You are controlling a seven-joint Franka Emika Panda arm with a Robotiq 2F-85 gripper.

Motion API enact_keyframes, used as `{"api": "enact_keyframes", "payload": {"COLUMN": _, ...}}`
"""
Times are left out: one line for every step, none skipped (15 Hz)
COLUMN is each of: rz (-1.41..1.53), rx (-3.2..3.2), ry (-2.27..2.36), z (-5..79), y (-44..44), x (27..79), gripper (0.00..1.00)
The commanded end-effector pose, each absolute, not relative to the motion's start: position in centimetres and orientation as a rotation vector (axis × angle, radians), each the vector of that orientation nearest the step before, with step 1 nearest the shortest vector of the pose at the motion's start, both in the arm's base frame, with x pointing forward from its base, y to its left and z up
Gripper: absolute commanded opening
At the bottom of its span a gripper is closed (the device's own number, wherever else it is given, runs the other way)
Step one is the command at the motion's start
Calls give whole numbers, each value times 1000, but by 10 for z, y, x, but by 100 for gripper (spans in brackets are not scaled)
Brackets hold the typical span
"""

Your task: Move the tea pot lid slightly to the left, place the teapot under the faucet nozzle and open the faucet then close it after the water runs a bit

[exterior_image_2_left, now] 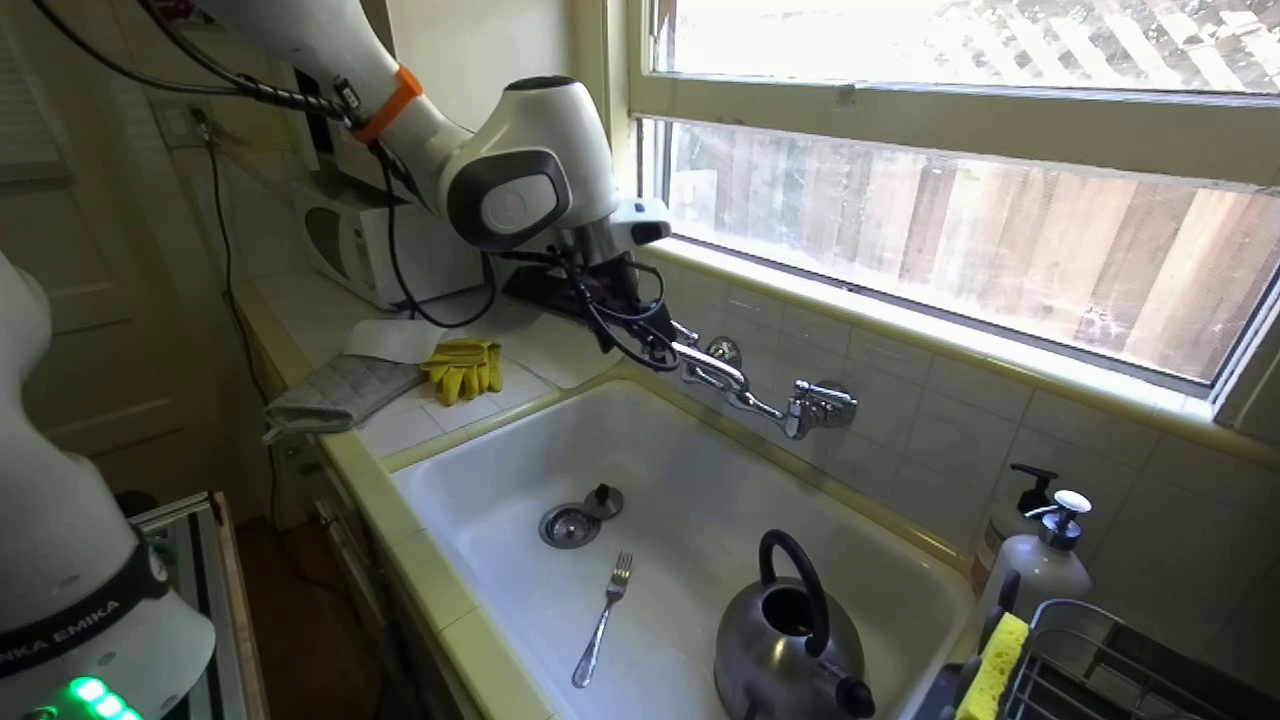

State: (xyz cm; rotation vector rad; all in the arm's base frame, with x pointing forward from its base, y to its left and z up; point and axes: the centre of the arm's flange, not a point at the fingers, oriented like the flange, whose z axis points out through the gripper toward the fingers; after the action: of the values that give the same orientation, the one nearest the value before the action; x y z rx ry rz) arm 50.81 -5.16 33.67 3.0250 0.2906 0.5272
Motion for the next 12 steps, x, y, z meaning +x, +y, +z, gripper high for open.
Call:
{"api": "enact_keyframes", "payload": {"rz": 628, "rx": 3040, "ry": 201, "z": 348, "y": -45, "x": 520, "gripper": 100}}
{"api": "enact_keyframes", "payload": {"rz": 649, "rx": 3049, "ry": 178, "z": 350, "y": -42, "x": 527, "gripper": 100}}
{"api": "enact_keyframes", "payload": {"rz": 671, "rx": 3049, "ry": 150, "z": 350, "y": -40, "x": 535, "gripper": 100}}
{"api": "enact_keyframes", "payload": {"rz": 700, "rx": 3048, "ry": 115, "z": 350, "y": -38, "x": 543, "gripper": 100}}
{"api": "enact_keyframes", "payload": {"rz": 710, "rx": 3060, "ry": 89, "z": 351, "y": -37, "x": 550, "gripper": 100}}
{"api": "enact_keyframes", "payload": {"rz": 735, "rx": 3066, "ry": 60, "z": 351, "y": -36, "x": 557, "gripper": 100}}
{"api": "enact_keyframes", "payload": {"rz": 747, "rx": 3068, "ry": 29, "z": 349, "y": -35, "x": 563, "gripper": 100}}
{"api": "enact_keyframes", "payload": {"rz": 746, "rx": 3081, "ry": -1, "z": 348, "y": -35, "x": 569, "gripper": 100}}
{"api": "enact_keyframes", "payload": {"rz": 732, "rx": 3093, "ry": -30, "z": 344, "y": -35, "x": 576, "gripper": 100}}
{"api": "enact_keyframes", "payload": {"rz": 712, "rx": 3107, "ry": -43, "z": 340, "y": -35, "x": 581, "gripper": 100}}
{"api": "enact_keyframes", "payload": {"rz": 684, "rx": 3116, "ry": -69, "z": 335, "y": -35, "x": 586, "gripper": 100}}
{"api": "enact_keyframes", "payload": {"rz": 659, "rx": 3129, "ry": -84, "z": 330, "y": -36, "x": 591, "gripper": 100}}
